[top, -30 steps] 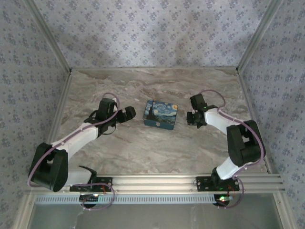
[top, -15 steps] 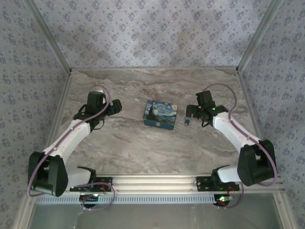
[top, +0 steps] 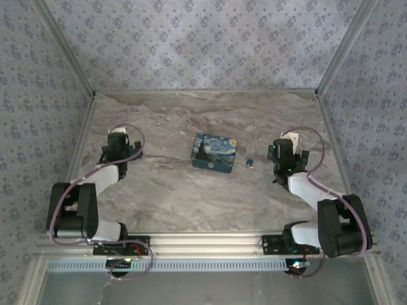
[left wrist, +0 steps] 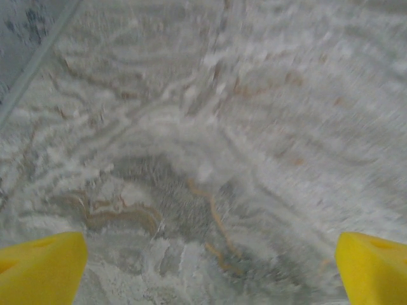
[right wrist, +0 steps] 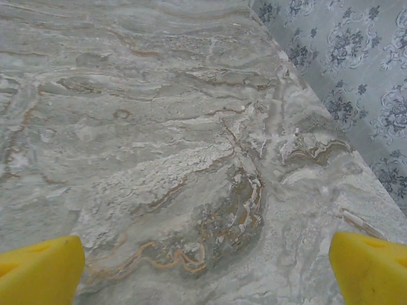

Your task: Unlock the padlock with the key

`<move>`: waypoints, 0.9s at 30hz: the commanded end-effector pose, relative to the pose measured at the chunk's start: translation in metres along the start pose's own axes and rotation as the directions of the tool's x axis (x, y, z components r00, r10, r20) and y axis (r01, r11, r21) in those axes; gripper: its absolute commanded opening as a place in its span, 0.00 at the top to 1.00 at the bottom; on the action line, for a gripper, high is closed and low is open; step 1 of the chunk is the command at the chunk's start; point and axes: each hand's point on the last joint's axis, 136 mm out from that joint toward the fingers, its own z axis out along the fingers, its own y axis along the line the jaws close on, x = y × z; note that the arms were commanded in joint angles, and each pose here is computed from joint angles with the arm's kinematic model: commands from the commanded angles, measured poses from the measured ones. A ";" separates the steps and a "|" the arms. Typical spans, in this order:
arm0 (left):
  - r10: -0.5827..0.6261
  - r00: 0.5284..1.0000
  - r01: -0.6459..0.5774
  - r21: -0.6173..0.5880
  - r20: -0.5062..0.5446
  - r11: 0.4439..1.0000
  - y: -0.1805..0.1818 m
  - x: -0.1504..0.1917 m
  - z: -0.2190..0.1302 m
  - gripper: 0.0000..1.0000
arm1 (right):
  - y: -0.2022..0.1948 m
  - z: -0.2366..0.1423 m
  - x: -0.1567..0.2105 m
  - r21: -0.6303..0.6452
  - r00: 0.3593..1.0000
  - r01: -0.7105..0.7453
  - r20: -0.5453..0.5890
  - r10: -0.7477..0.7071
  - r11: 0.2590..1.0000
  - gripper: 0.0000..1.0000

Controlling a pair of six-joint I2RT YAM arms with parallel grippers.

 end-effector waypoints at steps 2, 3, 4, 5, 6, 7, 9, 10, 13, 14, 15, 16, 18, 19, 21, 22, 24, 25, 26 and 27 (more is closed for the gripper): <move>0.013 0.975 -0.018 0.022 0.223 1.000 -0.002 -0.037 0.002 0.00 | 0.010 0.009 -0.024 -0.053 0.989 -0.028 0.141 0.035 0.998 0.00; -0.004 0.973 -0.003 0.030 0.232 1.000 0.000 -0.034 0.004 0.00 | 0.012 0.014 -0.019 -0.066 0.990 -0.025 0.139 0.034 0.998 0.00; -0.021 0.971 0.015 0.031 0.237 0.999 0.003 -0.032 0.007 0.00 | 0.011 0.015 -0.022 -0.060 0.985 0.006 0.172 0.004 0.998 0.00; -0.033 0.966 0.021 0.049 0.258 0.999 0.003 -0.030 0.006 0.00 | 0.013 0.015 -0.020 -0.073 0.986 0.004 0.166 0.008 0.997 0.00; -0.037 0.967 0.016 0.081 0.253 0.997 0.000 -0.026 0.006 0.00 | 0.017 0.015 -0.020 -0.101 0.984 0.011 0.175 0.007 0.995 0.00; -0.034 0.962 0.009 0.095 0.271 0.995 -0.002 -0.022 0.007 0.00 | 0.019 0.016 -0.020 -0.123 0.980 0.013 0.198 0.011 0.992 0.00; -0.028 0.958 -0.005 0.114 0.285 0.993 -0.005 -0.021 0.007 0.00 | 0.023 0.023 -0.012 -0.186 0.974 0.021 0.223 0.021 0.982 0.00; -0.025 0.965 -0.006 0.118 0.262 0.993 -0.006 -0.019 0.007 0.00 | 0.024 0.026 -0.013 -0.220 0.971 0.023 0.235 0.031 0.975 0.00; -0.025 0.962 -0.008 0.120 0.271 0.993 -0.006 -0.021 0.007 0.00 | 0.024 0.040 -0.007 -0.267 0.982 -0.006 0.182 0.057 0.964 0.00; -0.025 0.959 -0.007 0.113 0.281 0.994 -0.006 -0.021 0.007 0.00 | 0.023 0.040 -0.003 -0.267 0.987 -0.006 0.154 0.048 0.964 0.00; -0.015 0.962 -0.013 0.099 0.273 0.995 -0.006 -0.020 0.007 0.00 | 0.024 0.040 -0.005 -0.265 0.982 -0.003 0.182 0.053 0.964 0.00; -0.013 0.958 -0.014 0.091 0.286 0.996 -0.006 -0.021 0.006 0.00 | 0.024 0.037 -0.005 -0.253 0.982 0.004 0.185 0.044 0.967 0.00; -0.007 0.958 -0.016 0.078 0.285 0.997 -0.005 -0.020 0.005 0.00 | 0.025 0.039 -0.007 -0.258 0.981 0.001 0.186 0.048 0.966 0.00; -0.008 0.958 -0.015 0.077 0.288 0.997 -0.005 -0.021 0.005 0.00 | 0.026 0.040 -0.004 -0.290 0.985 -0.005 0.161 0.054 0.957 0.00; -0.008 0.958 -0.015 0.078 0.287 0.997 -0.005 -0.020 0.005 0.00 | 0.026 0.041 -0.006 -0.304 0.985 -0.012 0.160 0.063 0.953 0.00; -0.008 0.958 -0.016 0.078 0.288 0.997 -0.005 -0.021 0.005 0.00 | 0.026 0.041 -0.005 -0.305 0.986 -0.010 0.155 0.060 0.952 0.00; -0.007 0.958 -0.017 0.079 0.287 0.997 -0.006 -0.020 0.005 0.00 | 0.026 0.042 -0.005 -0.304 0.986 -0.011 0.153 0.060 0.953 0.00; -0.007 0.958 -0.016 0.077 0.286 0.997 -0.006 -0.020 0.005 0.00 | 0.026 0.042 -0.005 -0.307 0.987 -0.012 0.151 0.061 0.952 0.00; -0.007 0.958 -0.016 0.076 0.287 0.997 -0.005 -0.020 0.005 0.00 | 0.026 0.043 -0.005 -0.309 0.987 -0.013 0.148 0.062 0.951 0.00; -0.005 0.958 -0.018 0.075 0.287 0.997 -0.006 -0.020 0.005 0.00 | 0.026 0.043 -0.004 -0.311 0.987 -0.015 0.147 0.064 0.950 0.00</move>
